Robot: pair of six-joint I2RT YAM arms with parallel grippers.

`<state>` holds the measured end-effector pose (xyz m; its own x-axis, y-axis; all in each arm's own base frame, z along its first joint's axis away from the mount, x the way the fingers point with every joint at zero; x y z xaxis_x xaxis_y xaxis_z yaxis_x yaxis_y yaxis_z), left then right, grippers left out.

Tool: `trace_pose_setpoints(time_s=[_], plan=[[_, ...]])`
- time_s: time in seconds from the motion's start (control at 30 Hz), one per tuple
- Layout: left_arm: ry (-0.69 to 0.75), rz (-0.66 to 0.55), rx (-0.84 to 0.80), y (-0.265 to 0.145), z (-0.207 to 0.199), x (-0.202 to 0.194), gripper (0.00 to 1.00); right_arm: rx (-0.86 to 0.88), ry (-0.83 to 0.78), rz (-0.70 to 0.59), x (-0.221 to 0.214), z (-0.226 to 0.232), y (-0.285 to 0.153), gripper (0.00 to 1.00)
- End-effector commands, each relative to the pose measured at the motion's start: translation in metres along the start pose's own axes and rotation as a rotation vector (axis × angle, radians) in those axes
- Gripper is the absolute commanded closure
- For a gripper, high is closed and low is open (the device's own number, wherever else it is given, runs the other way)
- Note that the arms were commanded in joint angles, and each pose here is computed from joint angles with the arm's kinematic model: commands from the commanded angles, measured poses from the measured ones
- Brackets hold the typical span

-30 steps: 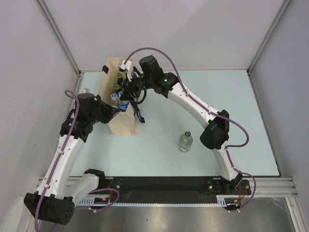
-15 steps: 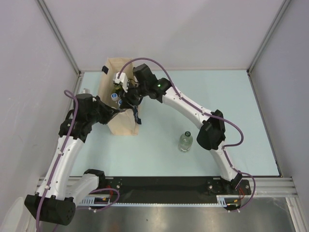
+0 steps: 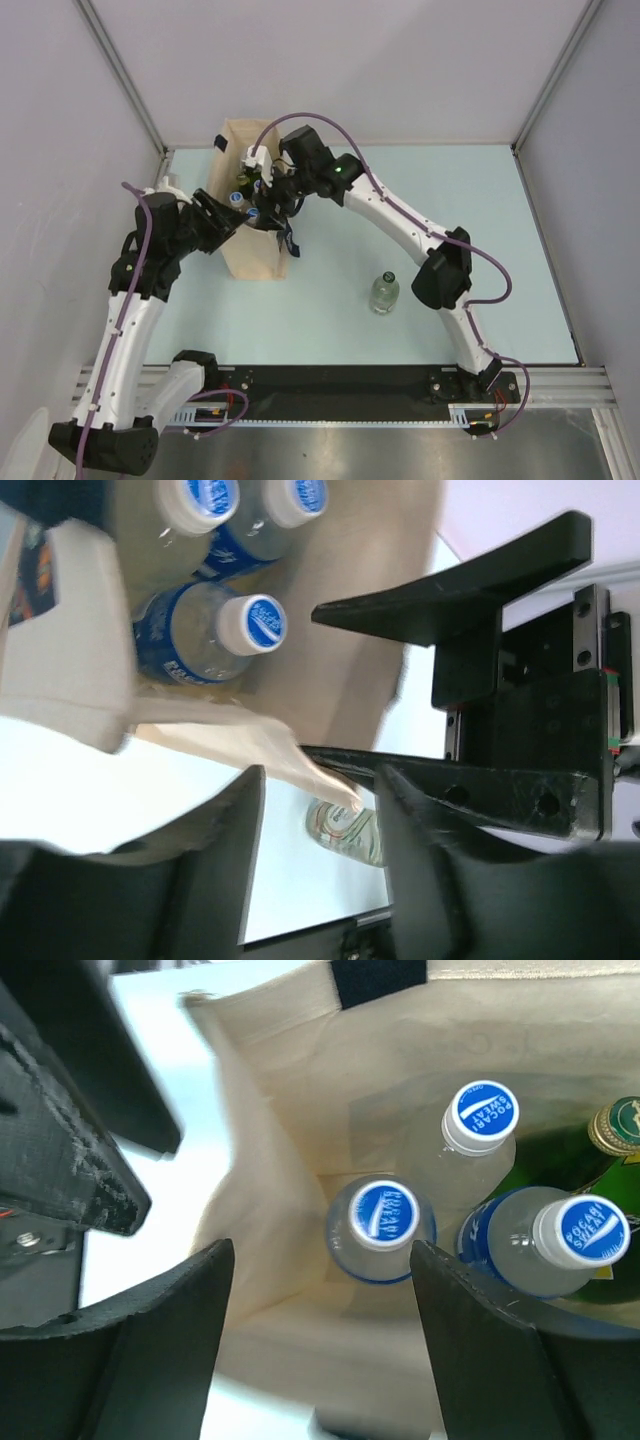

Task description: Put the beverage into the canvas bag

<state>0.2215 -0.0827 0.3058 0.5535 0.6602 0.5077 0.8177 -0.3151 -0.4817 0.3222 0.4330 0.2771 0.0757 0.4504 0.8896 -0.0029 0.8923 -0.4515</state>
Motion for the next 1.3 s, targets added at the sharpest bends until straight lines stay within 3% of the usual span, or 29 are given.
trace_pose_setpoints(time_s=[0.0,0.17,0.4,0.53,0.9,1.27], plan=[[0.189,-0.071,-0.21,-0.033,-0.035,0.015,0.34,0.077,-0.137,-0.213,0.085,0.045,-0.097,0.21],[0.348,-0.046,-0.444,-0.053,-0.065,0.013,0.17,0.043,-0.137,-0.23,0.076,0.045,-0.158,0.2],[0.459,0.044,-0.581,-0.054,-0.1,0.0,0.12,-0.117,-0.038,-0.127,0.002,0.032,-0.22,0.2],[0.536,0.157,-0.639,-0.042,-0.13,-0.037,0.12,-0.21,0.022,-0.123,-0.028,0.039,-0.257,0.19],[0.859,0.432,-0.542,0.022,-0.164,-0.17,0.11,-0.423,0.32,-0.153,-0.119,0.051,-0.314,0.19],[1.057,0.431,-0.384,0.057,-0.171,-0.222,0.1,-0.527,0.455,-0.221,-0.156,0.064,-0.335,0.19]])
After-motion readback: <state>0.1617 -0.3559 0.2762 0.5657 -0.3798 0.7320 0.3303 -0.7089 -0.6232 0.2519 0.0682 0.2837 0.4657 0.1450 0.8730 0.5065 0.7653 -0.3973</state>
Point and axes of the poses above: each gripper's point midway between its finger pads, its own y axis out along the fingers, its own z axis along the line the jaws close on, x = y × z, the point moved 6 cm from there along -y, back along the fingers, and after that the axes turned 2 degrees about y, right-handed, at the moved point
